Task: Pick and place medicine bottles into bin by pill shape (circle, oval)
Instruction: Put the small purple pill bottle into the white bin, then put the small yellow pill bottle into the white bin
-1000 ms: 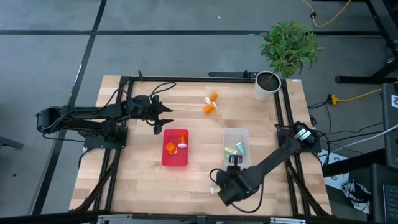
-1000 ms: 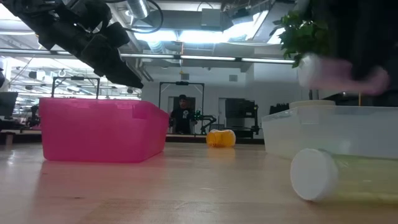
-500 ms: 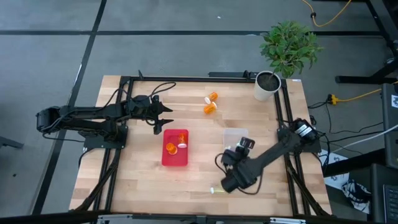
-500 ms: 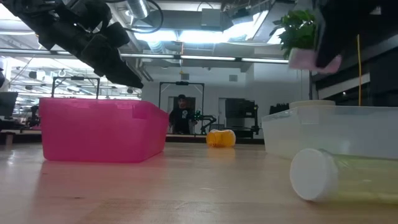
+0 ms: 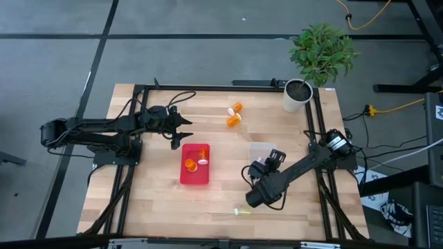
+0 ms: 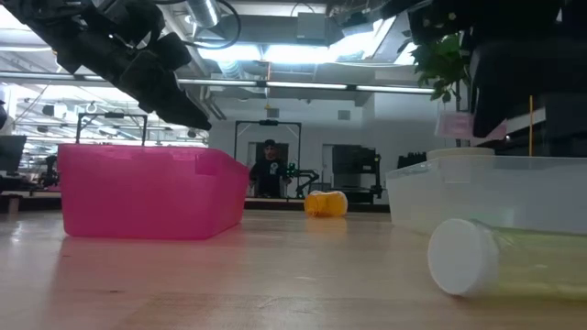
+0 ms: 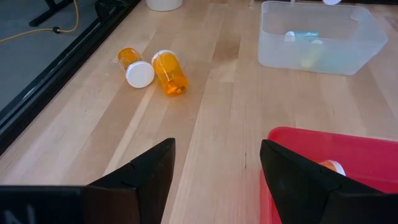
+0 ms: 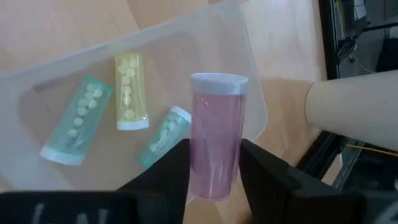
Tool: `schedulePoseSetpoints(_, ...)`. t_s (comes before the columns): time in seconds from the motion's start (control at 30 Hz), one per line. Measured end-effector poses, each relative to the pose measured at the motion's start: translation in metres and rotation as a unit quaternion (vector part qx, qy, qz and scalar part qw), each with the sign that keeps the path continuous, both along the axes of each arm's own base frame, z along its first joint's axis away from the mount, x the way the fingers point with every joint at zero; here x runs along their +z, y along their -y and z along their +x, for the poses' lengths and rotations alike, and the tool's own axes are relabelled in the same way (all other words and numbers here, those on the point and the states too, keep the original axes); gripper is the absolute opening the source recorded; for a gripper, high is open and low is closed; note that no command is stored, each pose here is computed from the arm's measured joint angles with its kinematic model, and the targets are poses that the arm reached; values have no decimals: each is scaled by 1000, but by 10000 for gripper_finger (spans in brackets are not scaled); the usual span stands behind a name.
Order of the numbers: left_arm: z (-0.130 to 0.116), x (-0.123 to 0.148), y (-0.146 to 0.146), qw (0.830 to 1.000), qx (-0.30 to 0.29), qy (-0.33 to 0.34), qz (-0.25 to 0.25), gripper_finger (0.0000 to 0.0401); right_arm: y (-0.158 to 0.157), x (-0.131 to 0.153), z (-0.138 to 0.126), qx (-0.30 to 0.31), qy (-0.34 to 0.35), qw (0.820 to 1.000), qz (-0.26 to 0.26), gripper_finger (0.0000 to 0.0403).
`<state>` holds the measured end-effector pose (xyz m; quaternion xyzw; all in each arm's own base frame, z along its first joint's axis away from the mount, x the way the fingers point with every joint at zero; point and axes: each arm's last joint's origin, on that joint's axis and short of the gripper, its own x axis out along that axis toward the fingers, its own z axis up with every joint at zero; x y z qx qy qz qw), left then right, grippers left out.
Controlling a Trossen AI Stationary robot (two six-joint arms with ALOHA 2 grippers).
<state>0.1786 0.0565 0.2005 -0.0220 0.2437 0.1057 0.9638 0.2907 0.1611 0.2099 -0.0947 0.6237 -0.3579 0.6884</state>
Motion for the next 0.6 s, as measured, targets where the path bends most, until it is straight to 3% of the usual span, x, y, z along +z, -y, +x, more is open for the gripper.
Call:
schedulePoseSetpoints(0.27,0,0,0,1000,1,0,-1,229,-8,20,8,9,4,998,57,188)
schedulePoseSetpoints(0.5,0,0,0,1000,1,0,-1,229,-24,33,12,16,21,991,129,196)
schedulePoseSetpoints(0.6,0,0,0,1000,1,0,-1,229,-37,33,14,59,42,985,155,196)
